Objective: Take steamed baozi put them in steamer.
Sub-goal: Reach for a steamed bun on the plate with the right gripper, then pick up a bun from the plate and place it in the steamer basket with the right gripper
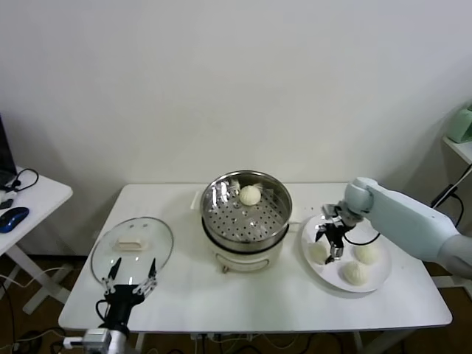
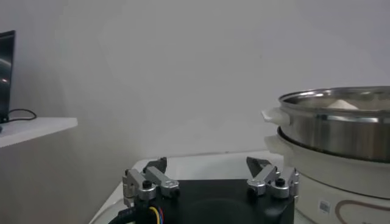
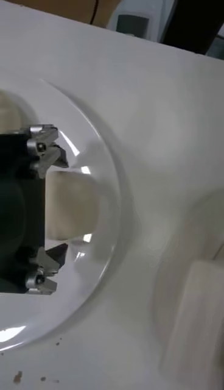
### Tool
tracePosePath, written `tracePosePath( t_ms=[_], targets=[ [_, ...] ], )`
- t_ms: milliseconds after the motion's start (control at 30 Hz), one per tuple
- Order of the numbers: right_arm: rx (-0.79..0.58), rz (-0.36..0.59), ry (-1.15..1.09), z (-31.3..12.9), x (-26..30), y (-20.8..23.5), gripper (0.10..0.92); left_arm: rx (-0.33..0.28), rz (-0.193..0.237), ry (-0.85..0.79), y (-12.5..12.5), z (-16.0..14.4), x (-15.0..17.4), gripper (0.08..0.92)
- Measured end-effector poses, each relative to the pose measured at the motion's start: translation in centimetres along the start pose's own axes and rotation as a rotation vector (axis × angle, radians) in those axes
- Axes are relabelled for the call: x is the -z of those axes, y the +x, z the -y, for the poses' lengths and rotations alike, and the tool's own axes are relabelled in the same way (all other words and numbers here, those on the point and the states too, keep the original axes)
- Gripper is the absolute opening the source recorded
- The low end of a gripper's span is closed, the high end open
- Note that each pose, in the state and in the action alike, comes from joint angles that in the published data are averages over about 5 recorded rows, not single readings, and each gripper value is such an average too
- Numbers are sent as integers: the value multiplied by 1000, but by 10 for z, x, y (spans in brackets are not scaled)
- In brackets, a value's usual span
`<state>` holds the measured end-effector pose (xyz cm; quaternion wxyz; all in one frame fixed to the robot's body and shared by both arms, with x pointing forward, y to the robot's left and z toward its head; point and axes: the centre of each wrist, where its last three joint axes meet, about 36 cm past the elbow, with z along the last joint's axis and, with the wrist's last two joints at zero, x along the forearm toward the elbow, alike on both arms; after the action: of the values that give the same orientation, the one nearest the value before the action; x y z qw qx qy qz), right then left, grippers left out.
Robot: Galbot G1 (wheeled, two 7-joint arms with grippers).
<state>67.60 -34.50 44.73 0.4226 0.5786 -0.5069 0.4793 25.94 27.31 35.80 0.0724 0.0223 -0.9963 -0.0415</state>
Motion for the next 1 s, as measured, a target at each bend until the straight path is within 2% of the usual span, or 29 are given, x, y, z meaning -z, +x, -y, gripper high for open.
tracePosePath(
  t_ms=[200,533,733,1000],
  targets=[
    [-2,0,1,0,0,0,676,1,0,0,0,0,0,823],
    [-23,16,1,2,0,16,668,1,-1,0,0,0,0,823],
    [-58,35,-6,7,-1,59,670,-2,1,-6,-3,1,-1,823],
    [-137,95,-44,20,2,149,676,-14,3,-20,-4,5,1,823]
  ],
)
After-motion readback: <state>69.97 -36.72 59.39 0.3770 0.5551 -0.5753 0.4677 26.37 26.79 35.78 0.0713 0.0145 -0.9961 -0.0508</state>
